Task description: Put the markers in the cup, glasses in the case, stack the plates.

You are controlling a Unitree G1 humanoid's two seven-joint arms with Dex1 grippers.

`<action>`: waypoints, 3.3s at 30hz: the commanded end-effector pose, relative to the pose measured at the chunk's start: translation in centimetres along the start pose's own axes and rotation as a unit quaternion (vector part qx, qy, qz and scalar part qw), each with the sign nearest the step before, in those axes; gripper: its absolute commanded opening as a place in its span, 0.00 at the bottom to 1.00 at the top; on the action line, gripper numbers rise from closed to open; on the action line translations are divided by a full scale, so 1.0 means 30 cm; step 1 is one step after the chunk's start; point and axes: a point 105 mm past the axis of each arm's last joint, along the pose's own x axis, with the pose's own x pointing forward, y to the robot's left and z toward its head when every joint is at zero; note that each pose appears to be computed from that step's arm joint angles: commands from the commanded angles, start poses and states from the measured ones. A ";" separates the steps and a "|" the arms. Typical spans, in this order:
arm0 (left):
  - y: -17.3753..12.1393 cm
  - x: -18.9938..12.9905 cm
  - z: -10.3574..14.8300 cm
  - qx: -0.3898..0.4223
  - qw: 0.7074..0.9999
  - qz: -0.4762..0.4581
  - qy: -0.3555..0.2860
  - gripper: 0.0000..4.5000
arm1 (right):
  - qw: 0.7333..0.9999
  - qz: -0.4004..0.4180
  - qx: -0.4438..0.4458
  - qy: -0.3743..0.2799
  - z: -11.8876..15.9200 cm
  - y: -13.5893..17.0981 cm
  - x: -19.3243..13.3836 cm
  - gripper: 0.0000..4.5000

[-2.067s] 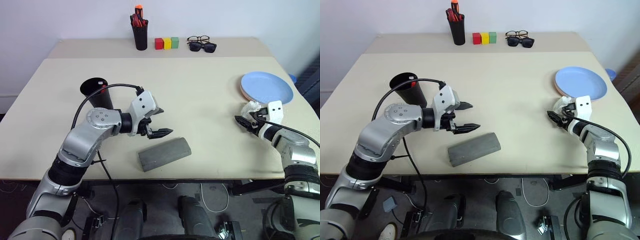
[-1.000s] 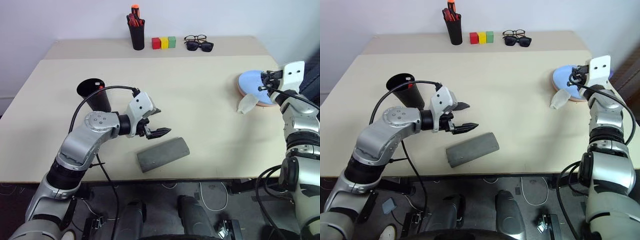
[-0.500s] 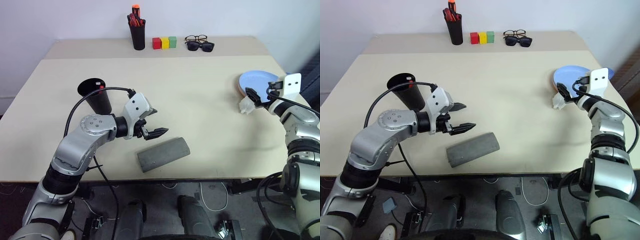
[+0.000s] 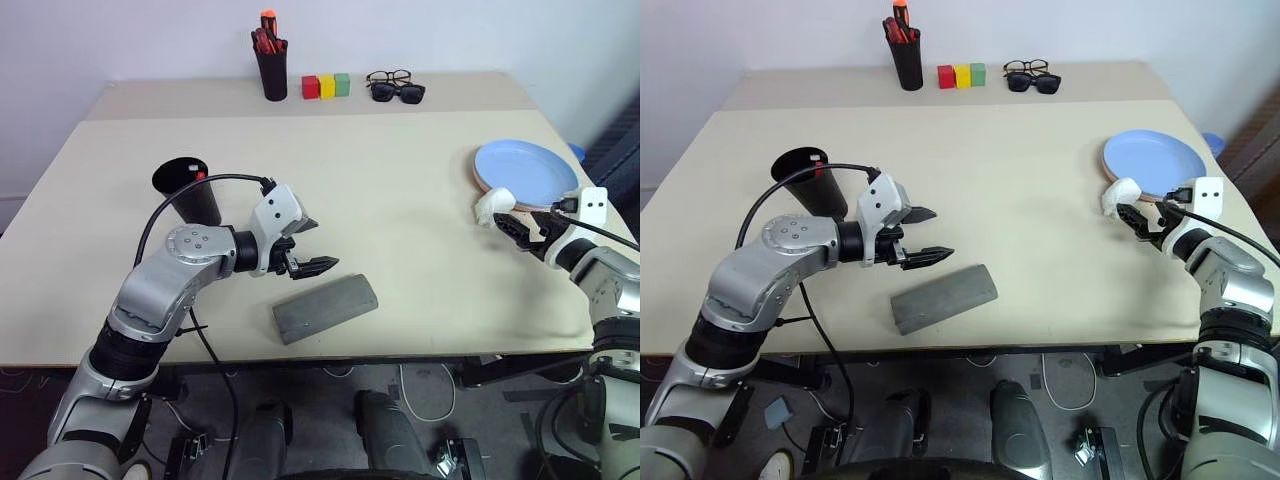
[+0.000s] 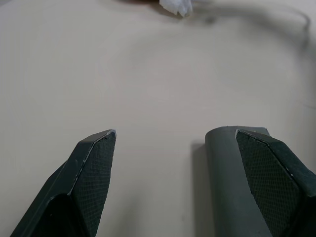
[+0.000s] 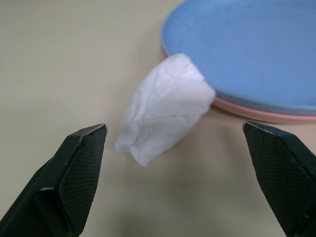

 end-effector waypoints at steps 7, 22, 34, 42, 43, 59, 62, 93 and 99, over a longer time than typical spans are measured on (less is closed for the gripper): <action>0.001 -0.031 0.043 0.026 0.999 0.015 -0.015 0.88 | 0.999 0.009 0.029 -0.015 0.023 0.032 0.080 0.99; -0.003 -0.038 0.039 0.021 0.999 0.023 -0.009 0.88 | 1.000 0.008 0.004 -0.022 0.044 0.026 0.098 0.02; 0.007 -0.032 0.041 0.015 0.999 0.033 -0.019 0.88 | 0.978 -0.030 -0.093 -0.184 0.332 0.027 0.083 0.02; 0.048 -0.053 0.042 0.001 0.995 0.092 -0.035 0.88 | 0.967 -0.130 -0.150 -0.162 0.377 -0.024 0.101 0.29; 0.050 -0.056 0.043 0.000 0.995 0.097 -0.036 0.88 | 0.962 -0.146 -0.167 -0.160 0.383 -0.030 0.100 0.41; 0.044 -0.188 -0.027 0.012 0.969 0.182 -0.165 0.88 | 0.948 0.017 -0.270 -0.170 0.319 -0.026 -0.076 0.62; 0.049 -0.253 -0.061 -0.003 0.962 0.198 -0.190 0.88 | 0.936 0.022 -0.298 -0.185 0.301 -0.047 -0.194 0.62; 0.066 -0.370 -0.302 -0.024 0.976 0.160 -0.145 0.88 | 0.977 0.124 -0.146 -0.091 0.047 -0.048 -0.557 0.62; 0.074 -0.335 -0.283 -0.021 0.976 0.157 -0.151 0.88 | 0.978 0.131 -0.139 -0.088 0.044 -0.039 -0.559 0.62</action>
